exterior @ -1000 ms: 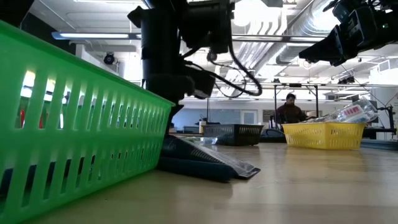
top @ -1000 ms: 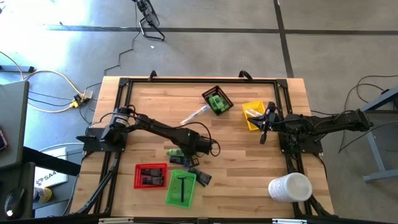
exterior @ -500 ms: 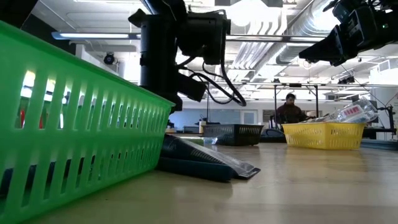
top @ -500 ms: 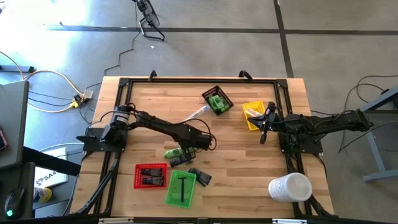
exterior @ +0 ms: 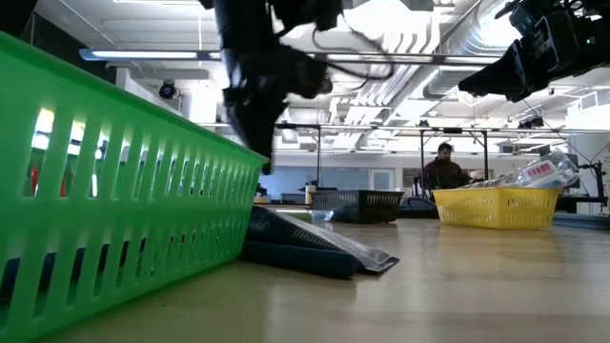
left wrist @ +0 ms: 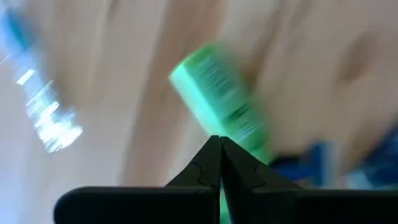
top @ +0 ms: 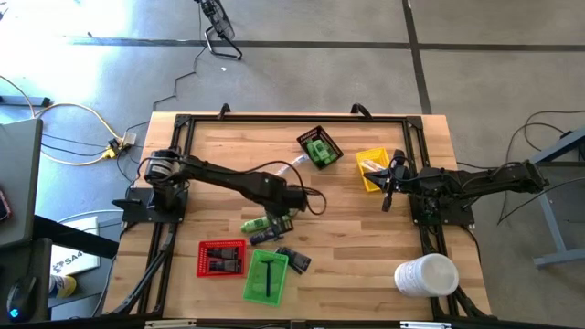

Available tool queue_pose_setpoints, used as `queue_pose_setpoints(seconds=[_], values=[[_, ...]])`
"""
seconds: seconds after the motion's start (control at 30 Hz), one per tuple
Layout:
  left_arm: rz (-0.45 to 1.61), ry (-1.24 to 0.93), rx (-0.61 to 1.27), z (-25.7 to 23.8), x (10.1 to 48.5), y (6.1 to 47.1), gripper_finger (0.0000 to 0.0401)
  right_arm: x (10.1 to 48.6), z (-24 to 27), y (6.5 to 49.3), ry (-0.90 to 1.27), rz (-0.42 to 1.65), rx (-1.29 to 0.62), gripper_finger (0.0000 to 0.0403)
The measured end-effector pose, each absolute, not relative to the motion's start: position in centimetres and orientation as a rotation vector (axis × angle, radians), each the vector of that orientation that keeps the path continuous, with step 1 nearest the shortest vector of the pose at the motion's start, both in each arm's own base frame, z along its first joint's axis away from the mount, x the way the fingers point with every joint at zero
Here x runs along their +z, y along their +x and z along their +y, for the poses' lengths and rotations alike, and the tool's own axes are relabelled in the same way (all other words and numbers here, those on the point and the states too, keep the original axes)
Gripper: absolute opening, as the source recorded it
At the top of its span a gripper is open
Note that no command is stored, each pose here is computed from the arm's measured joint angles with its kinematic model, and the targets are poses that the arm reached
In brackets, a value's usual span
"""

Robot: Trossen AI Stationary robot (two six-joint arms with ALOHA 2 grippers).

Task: Pick & Place Travel size toiletries
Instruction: Put the top razor into the green bin

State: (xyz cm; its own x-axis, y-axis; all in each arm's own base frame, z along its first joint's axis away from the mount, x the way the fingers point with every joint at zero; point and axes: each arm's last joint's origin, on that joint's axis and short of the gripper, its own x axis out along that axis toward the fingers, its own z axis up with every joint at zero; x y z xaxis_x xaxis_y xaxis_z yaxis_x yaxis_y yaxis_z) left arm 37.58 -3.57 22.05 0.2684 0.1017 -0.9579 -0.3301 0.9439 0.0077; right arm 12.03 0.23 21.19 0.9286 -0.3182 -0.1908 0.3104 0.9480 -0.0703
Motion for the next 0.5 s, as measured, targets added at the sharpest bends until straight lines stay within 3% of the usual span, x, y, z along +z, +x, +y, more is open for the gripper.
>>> queue_pose_setpoints(seconds=[0.2, 0.5], values=[[1.118, -0.287, 0.125, -4.2, 22.4, 39.4, 0.0000, 21.2, 0.2, 12.0, -0.039, 0.201, -0.322, 0.0003], [1.185, -0.345, 0.157, -4.4, 19.0, 40.6, 0.0000, 21.2, 0.2, 12.0, -0.040, 0.203, -0.322, 0.0003]])
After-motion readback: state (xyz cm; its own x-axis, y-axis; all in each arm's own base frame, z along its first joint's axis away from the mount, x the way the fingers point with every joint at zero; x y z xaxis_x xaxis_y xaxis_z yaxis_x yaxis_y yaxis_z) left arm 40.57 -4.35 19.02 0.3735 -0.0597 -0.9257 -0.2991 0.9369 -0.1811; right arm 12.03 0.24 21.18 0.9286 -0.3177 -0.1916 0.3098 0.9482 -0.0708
